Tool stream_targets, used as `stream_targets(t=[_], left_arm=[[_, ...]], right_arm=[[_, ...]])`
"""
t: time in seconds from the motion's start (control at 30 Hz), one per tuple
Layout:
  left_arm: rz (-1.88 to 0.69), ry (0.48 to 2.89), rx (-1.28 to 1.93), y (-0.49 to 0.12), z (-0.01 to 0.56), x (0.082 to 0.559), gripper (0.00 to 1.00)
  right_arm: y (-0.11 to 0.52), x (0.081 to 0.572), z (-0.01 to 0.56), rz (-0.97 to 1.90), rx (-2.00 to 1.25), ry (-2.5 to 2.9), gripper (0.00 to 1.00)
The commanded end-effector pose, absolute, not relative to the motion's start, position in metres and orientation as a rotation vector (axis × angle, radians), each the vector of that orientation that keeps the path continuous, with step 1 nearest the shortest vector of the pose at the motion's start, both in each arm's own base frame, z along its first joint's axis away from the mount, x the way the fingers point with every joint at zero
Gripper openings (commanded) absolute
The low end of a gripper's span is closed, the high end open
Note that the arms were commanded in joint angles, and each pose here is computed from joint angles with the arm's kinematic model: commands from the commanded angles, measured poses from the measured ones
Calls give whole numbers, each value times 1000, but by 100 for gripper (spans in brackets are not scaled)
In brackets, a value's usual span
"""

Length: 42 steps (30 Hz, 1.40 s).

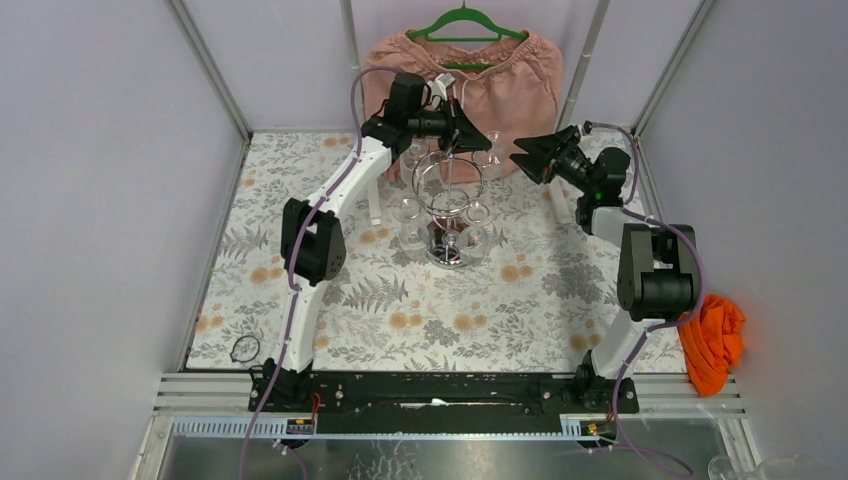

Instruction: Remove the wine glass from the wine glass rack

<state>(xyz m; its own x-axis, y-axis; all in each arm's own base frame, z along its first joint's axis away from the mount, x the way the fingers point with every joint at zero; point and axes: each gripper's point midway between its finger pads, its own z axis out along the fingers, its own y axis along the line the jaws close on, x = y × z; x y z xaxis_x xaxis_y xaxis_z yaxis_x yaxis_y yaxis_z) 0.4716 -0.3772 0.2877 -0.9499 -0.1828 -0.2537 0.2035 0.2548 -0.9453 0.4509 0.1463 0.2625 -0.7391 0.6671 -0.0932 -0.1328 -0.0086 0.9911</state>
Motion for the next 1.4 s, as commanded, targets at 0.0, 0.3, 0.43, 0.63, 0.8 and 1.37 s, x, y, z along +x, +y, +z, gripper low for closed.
stream_targets(t=[0.0,0.3,0.43,0.63,0.8,1.37], left_arm=[[-1777,1996,150,-381,346,474,0],[-1795,1852,194,-381,387,475,0],[-1812,1806,201,-381,396,475,0],[-1822,1734,238,-380,416,468,0],[-1801,1678,262,-373,433,463,0],[-1865,1350,393,-308,567,301,0]], right_arm=[[140,444,286,1792,487,1624,60],[131,439,278,1798,516,1605,59],[130,437,277,1809,520,1596,59],[128,436,276,1808,519,1594,59],[127,436,275,1808,518,1589,59],[125,392,331,1904,357,1427,59]])
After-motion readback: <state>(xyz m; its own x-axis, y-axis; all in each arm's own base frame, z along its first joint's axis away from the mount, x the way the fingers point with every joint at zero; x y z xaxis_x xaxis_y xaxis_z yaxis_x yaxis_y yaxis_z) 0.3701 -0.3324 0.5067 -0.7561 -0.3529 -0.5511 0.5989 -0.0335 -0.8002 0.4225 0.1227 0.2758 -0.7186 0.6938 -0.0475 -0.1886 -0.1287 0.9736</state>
